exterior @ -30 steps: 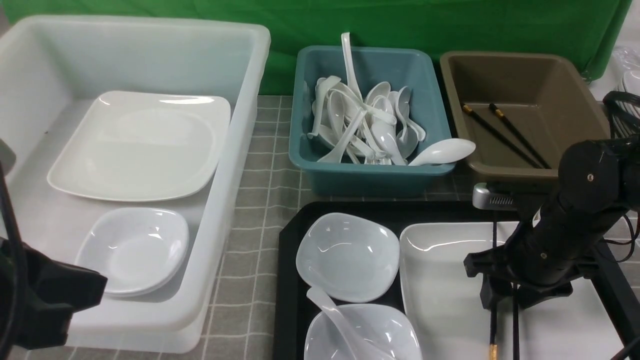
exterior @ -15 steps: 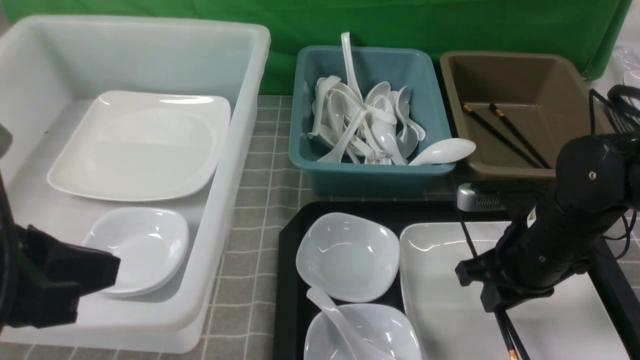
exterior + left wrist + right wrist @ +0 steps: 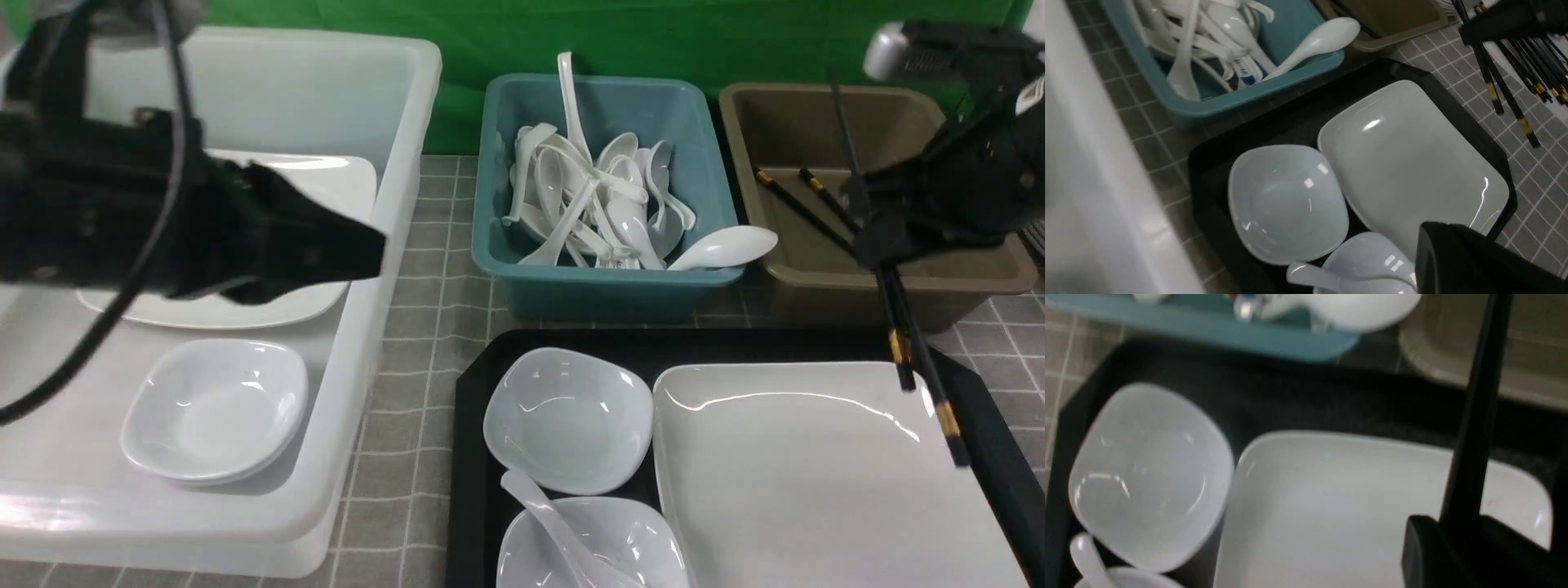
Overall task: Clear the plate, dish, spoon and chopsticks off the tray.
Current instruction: Use the right arm to put the chopsticks into the small storage box on the right, then use the left arm to grab a soup spoon from the plate
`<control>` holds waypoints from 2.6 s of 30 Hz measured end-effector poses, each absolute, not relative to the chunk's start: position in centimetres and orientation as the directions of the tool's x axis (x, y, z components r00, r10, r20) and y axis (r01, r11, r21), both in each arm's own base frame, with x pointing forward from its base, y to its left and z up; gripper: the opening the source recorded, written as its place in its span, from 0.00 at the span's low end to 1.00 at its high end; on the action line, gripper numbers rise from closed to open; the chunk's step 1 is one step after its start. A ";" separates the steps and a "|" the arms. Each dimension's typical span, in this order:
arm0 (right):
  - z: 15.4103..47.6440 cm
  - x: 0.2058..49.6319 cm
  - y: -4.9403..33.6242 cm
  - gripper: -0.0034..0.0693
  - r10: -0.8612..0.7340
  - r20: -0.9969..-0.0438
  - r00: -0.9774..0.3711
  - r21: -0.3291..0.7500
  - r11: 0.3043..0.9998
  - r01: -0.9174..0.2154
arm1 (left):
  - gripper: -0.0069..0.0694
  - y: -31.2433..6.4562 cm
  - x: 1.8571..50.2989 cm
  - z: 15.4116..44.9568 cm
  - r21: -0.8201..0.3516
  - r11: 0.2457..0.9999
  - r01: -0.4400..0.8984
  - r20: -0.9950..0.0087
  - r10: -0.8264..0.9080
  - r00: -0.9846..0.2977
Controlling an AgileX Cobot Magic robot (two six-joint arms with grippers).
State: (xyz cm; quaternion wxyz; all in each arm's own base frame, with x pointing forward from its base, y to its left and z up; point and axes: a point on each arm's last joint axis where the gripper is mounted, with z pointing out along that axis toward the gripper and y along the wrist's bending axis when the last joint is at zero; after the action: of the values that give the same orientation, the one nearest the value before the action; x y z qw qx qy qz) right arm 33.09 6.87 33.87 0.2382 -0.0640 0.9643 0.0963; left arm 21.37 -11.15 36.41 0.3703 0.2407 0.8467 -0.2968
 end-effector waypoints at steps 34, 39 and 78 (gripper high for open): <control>29.6 47.3 2.4 0.51 -0.048 -0.475 -0.879 0.120 0.986 -0.118 | 0.09 -24.0 28.3 30.5 -0.182 0.677 0.713 -0.420 0.602 -0.679; 34.8 42.7 2.5 0.13 -0.144 -0.437 -0.888 0.105 0.972 -0.210 | 0.09 -22.4 27.6 30.6 -0.088 0.669 0.738 -0.306 0.687 -0.659; 32.2 13.9 4.3 0.09 -0.227 -0.535 -0.814 0.149 0.923 -0.355 | 0.60 -25.4 28.7 19.2 -0.013 0.511 0.859 -0.091 0.855 -0.510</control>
State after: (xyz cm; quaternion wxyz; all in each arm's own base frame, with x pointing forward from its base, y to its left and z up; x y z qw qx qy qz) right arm 13.90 4.33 32.18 0.2633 -0.1539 0.9445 0.1217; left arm 28.69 -25.38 19.16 0.0365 0.4934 0.8686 -0.0284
